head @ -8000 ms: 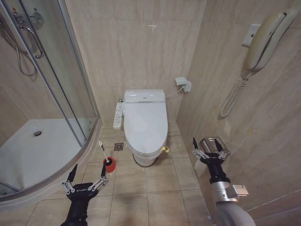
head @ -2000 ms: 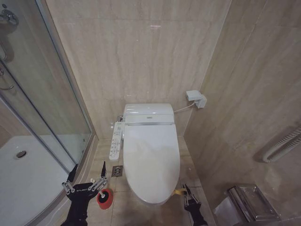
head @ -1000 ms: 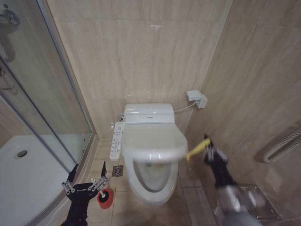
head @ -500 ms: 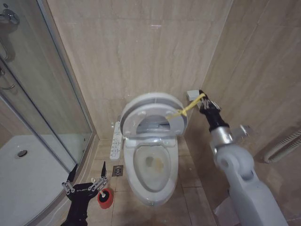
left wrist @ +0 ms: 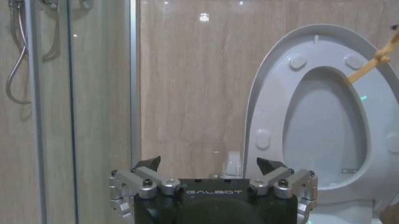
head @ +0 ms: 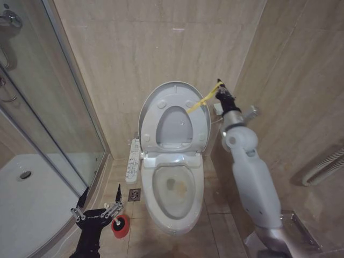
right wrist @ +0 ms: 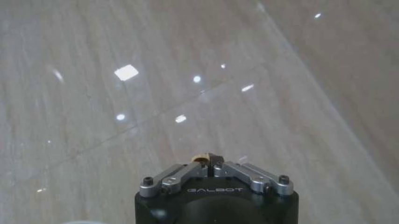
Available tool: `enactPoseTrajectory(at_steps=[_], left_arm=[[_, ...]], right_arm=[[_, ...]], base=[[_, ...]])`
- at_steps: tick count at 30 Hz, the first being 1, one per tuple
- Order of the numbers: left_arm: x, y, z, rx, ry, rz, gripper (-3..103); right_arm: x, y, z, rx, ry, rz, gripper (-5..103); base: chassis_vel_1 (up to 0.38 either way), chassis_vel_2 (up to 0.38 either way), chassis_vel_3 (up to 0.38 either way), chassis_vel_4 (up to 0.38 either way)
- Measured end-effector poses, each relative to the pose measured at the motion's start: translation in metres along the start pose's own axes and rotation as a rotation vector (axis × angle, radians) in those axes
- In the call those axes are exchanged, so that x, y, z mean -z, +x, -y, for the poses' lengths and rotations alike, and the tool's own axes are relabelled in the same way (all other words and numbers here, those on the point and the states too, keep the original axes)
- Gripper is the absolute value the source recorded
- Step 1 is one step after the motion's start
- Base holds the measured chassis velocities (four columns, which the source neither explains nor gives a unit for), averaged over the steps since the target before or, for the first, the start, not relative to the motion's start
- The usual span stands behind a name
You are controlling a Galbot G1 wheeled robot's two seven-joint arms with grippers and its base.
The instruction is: Open the toilet lid, clean the toilet bowl with a toilet brush, close the toilet lid, and flush.
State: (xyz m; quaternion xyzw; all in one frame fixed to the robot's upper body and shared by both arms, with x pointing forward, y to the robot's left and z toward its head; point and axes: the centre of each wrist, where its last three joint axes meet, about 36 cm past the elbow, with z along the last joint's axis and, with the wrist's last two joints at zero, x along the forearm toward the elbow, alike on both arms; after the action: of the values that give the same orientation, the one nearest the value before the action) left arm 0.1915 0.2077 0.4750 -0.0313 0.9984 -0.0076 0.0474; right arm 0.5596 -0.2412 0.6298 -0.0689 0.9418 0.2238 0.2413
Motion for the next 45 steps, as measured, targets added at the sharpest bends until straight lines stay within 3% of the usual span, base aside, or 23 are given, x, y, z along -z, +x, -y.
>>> enactPoseTrajectory(at_steps=[9, 17, 34, 45], left_arm=[[0.000, 0.000, 0.000, 0.000, 0.000, 0.000, 100], [0.000, 0.000, 0.000, 0.000, 0.000, 0.000, 100], [0.000, 0.000, 0.000, 0.000, 0.000, 0.000, 100], [0.000, 0.000, 0.000, 0.000, 0.000, 0.000, 100]], right_arm=[[-0.034, -0.064, -0.008, 0.011, 0.073, 0.019, 1], [-0.034, -0.086, 0.019, -0.014, 0.155, 0.007, 1], [-0.047, -0.069, 0.054, -0.055, 0.222, -0.064, 1], [-0.030, -0.046, 0.048, -0.015, 0.213, -0.127, 1]], base=[[0.000, 0.000, 0.000, 0.000], [0.000, 0.000, 0.000, 0.000], [0.000, 0.000, 0.000, 0.000], [0.000, 0.000, 0.000, 0.000]])
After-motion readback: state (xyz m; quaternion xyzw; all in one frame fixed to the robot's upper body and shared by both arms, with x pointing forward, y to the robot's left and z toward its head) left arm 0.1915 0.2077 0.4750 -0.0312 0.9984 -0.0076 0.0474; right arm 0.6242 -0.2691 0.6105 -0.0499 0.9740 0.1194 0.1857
